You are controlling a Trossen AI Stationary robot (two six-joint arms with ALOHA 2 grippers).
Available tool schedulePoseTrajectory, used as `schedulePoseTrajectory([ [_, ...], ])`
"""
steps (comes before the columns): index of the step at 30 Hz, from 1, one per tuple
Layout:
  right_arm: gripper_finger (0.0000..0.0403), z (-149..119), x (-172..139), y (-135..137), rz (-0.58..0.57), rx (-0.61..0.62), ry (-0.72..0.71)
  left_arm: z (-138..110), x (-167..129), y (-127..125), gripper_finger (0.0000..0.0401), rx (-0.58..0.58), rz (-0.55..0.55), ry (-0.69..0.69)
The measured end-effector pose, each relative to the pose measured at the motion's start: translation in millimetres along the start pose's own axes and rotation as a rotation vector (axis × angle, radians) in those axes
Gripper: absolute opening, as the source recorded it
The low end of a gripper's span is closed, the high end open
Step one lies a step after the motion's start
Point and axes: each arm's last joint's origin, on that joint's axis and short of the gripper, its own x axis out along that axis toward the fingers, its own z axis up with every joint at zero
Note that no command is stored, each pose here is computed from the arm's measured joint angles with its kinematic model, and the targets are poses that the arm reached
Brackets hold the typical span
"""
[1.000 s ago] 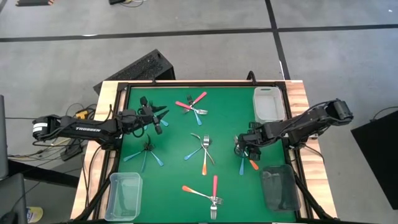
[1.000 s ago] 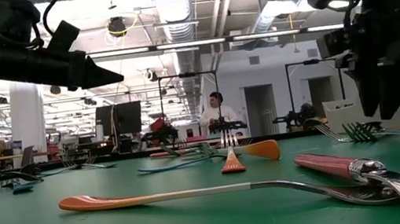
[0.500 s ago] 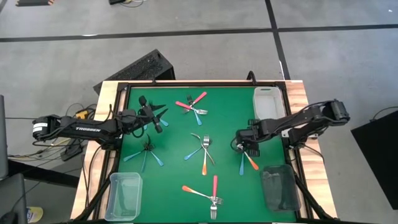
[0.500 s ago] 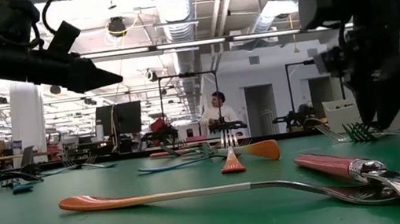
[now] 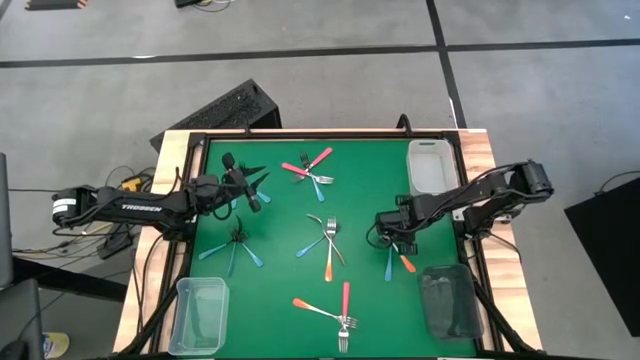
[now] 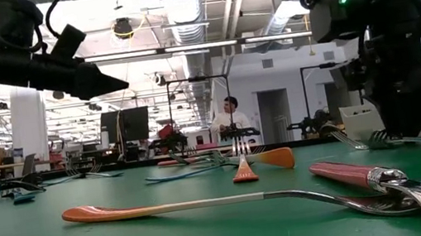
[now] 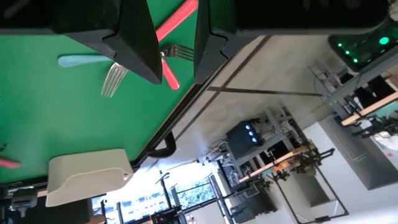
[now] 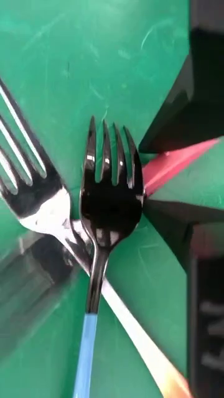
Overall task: Sort silverware by color (type)
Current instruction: Put the pink fork into the white bin
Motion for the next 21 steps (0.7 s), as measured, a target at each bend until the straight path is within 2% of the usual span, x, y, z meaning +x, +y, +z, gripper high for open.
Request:
schedulePoseTrajectory([
  [4, 0.0078, 3.0, -1.8, -4.8, 0.071, 0.015, -0.043, -0.2, 0.2, 0.5, 0.0084, -0.001, 0.003, 0.001],
  [7, 0.0055, 7.5, -1.9, -8.5, 0.092, 0.041, -0.077, -0.5, 0.2, 0.4, 0.0084, 0.0, 0.002, 0.004],
  [13, 0.0067, 8.1, -10.0, -12.6, 0.122, 0.104, -0.078, -0.9, 0.2, 0.6, 0.0084, 0.0, 0.013, 0.011],
  [21, 0.0069, 20.8, -51.6, -18.7, 0.205, 0.146, -0.24, -0.6, 0.1, 1.2, 0.0084, 0.0, 0.031, 0.013],
])
